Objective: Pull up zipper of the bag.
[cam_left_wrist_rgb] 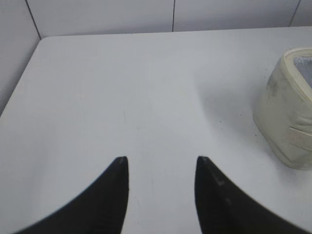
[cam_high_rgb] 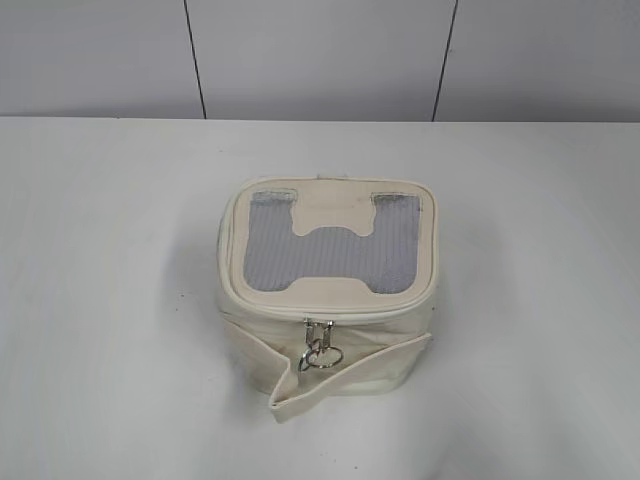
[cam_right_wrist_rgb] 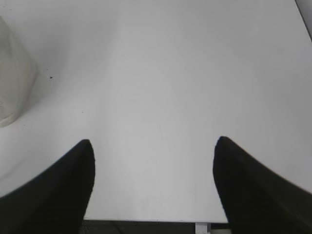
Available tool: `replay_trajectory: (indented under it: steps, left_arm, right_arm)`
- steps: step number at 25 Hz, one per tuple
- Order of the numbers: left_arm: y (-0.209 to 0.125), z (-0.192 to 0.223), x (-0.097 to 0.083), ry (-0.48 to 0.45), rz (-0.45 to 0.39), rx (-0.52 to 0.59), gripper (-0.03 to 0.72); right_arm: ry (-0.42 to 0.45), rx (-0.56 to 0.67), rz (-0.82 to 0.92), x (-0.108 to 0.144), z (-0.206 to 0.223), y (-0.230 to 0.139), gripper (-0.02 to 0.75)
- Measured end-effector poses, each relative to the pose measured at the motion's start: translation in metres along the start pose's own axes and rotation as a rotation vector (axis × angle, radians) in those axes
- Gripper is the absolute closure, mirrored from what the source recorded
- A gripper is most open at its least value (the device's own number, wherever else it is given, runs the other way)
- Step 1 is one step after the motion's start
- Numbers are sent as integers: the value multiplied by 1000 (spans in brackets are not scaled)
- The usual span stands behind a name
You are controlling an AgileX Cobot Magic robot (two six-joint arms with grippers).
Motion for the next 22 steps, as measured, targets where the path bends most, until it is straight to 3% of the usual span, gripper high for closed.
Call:
replay_trajectory:
  steps: [6,22]
  left_arm:
    - [-2,7,-3,-33,14,12,340]
    - [-2,7,-3,-38,14,11,340]
  right_arm:
    - [130,-76,-109,10,-14,-12,151]
    - [148,-75,-117,11,-14,-12,152]
Point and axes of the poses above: a point on each arm's last joint axis where the gripper is mounted, z pointing out along that axis toward the gripper, x along the wrist's bending axis when the last joint is at zero, y = z × x, the point moved 1 cm from there along z, pointing out along that axis toward the gripper, and after that the axes turned 3 degrees about z, right-handed, at the moved point
